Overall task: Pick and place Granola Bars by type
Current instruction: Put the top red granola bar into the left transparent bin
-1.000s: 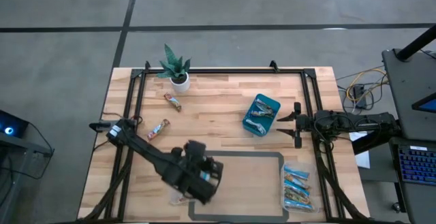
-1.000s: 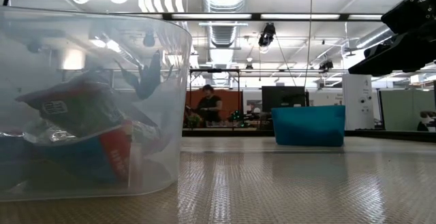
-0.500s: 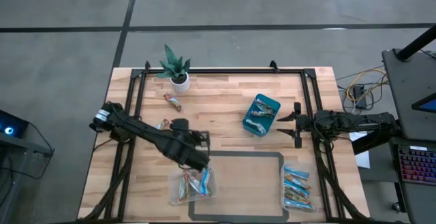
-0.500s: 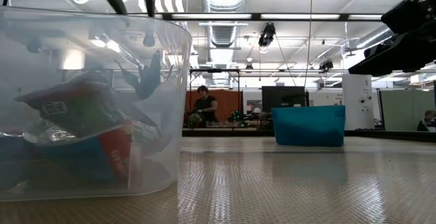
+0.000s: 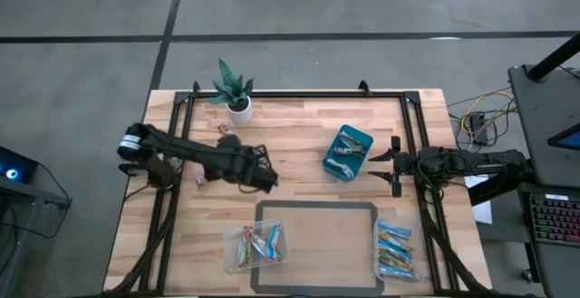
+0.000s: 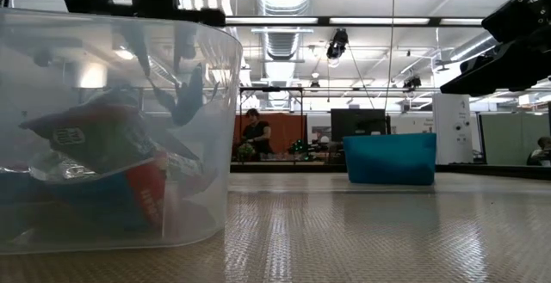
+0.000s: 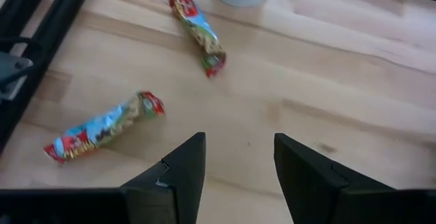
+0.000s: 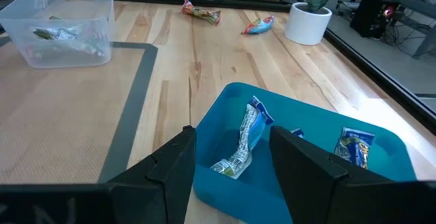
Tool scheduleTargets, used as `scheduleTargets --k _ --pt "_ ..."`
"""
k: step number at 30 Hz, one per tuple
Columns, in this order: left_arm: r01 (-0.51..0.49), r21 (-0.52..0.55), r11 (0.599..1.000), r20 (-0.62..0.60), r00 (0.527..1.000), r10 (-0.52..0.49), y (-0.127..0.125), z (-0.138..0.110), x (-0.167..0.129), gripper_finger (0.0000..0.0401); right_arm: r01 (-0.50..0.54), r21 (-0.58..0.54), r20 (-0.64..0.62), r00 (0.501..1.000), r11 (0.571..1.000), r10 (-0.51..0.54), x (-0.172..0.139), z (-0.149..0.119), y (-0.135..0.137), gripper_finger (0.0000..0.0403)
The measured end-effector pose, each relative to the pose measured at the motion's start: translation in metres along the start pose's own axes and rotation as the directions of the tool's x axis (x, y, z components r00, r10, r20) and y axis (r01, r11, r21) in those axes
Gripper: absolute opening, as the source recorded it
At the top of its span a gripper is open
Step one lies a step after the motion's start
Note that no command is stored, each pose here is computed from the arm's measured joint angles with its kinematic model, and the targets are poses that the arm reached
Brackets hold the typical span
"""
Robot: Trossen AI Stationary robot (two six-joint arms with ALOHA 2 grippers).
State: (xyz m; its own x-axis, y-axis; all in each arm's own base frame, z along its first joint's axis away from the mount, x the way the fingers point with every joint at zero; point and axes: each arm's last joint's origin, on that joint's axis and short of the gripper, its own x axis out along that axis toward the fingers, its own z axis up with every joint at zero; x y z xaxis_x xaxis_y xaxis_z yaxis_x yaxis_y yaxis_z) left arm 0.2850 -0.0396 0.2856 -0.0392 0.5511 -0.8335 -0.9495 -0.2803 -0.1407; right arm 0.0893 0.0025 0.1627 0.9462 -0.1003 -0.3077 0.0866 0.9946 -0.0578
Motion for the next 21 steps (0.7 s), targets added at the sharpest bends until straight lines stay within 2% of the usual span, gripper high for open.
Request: scheduleTargets --k 9,16,21 --pt "-0.092 0.004 0.996 -0.010 0.996 0.092 -0.003 0.017 0.053 0.0156 0.000 0.000 0.000 1.000 1.000 0.000 0.000 0.000 0.000 0.0176" --pt "-0.170 0.025 0.985 0.057 0.984 0.168 0.004 0.028 0.092 0.0156 0.000 0.000 0.000 1.000 1.000 0.000 0.000 0.000 0.000 0.0176" --pt "-0.136 -0.029 0.990 0.102 0.985 0.138 0.002 0.033 0.112 0.0156 0.000 0.000 0.000 1.000 1.000 0.000 0.000 0.000 0.000 0.0176"
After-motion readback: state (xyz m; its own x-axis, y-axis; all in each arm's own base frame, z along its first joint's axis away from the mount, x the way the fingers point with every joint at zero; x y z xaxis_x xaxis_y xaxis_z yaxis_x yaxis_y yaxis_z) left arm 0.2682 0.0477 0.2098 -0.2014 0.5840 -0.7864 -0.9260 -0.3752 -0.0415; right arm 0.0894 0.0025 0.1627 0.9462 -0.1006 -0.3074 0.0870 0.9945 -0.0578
